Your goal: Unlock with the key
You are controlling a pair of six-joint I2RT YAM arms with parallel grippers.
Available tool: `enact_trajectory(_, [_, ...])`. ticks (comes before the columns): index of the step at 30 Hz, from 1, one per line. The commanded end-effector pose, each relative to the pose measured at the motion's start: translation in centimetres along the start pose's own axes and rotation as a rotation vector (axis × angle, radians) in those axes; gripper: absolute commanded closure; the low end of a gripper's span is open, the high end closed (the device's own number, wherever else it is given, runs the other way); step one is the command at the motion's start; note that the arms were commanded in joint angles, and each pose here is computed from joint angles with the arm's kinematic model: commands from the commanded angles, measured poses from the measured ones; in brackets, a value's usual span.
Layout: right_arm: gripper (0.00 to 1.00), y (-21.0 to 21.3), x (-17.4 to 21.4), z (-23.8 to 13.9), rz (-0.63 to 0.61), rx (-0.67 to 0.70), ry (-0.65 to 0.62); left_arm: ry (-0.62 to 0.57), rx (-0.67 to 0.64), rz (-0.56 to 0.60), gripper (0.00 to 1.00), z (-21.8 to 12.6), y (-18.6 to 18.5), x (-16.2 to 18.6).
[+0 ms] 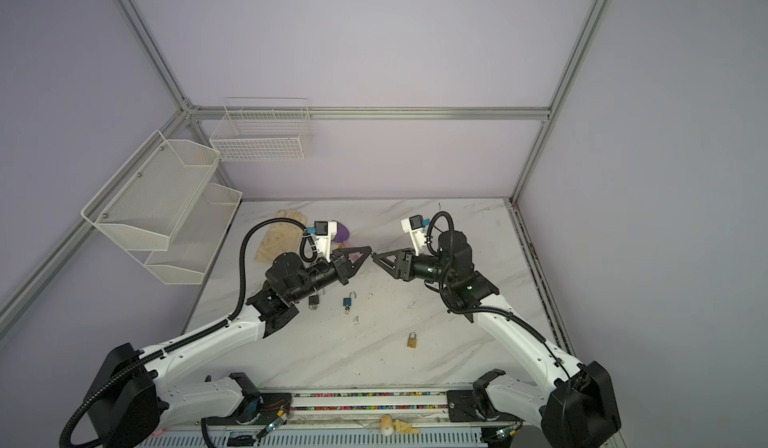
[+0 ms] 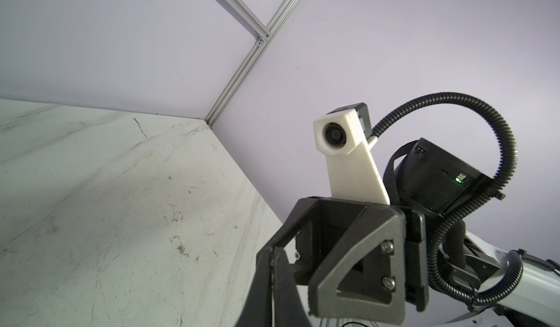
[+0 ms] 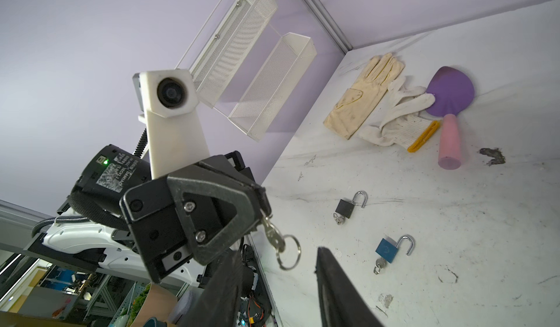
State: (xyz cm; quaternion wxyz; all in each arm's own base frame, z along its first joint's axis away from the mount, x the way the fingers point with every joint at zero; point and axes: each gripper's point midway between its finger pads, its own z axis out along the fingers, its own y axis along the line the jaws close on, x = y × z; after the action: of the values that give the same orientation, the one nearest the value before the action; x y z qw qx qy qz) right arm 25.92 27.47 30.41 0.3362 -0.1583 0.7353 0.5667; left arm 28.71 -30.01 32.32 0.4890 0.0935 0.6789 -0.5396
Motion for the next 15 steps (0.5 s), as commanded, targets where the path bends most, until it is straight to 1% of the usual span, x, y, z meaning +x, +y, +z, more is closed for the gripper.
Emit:
enact_trajectory(1, [0.58,1.63,-1.01,-0.11,-0.031,-0.072,-0.028,-0.118,0.136,0.035,1.00,-0.30,-5.04,-4.96])
enact_trajectory(5, [0.61,1.87,-1.20,0.05,-0.036,-0.088,-0.029,-0.119,0.143,0.034,1.00,-0.28,-5.17,-4.98])
enact_trajectory(8, [0.67,1.59,-1.04,0.39,-0.022,-0.098,-0.018,-0.119,0.148,0.032,1.00,-0.20,-5.26,-4.98])
enact_trajectory(12, [0.68,1.60,-0.95,0.61,-0.014,-0.113,-0.011,-0.116,0.154,0.032,1.00,-0.08,-5.42,-4.90])
enact_trajectory(15, [0.72,1.80,-1.02,0.60,-0.017,-0.123,-0.011,-0.115,0.154,0.031,1.00,0.09,-5.33,-4.84])
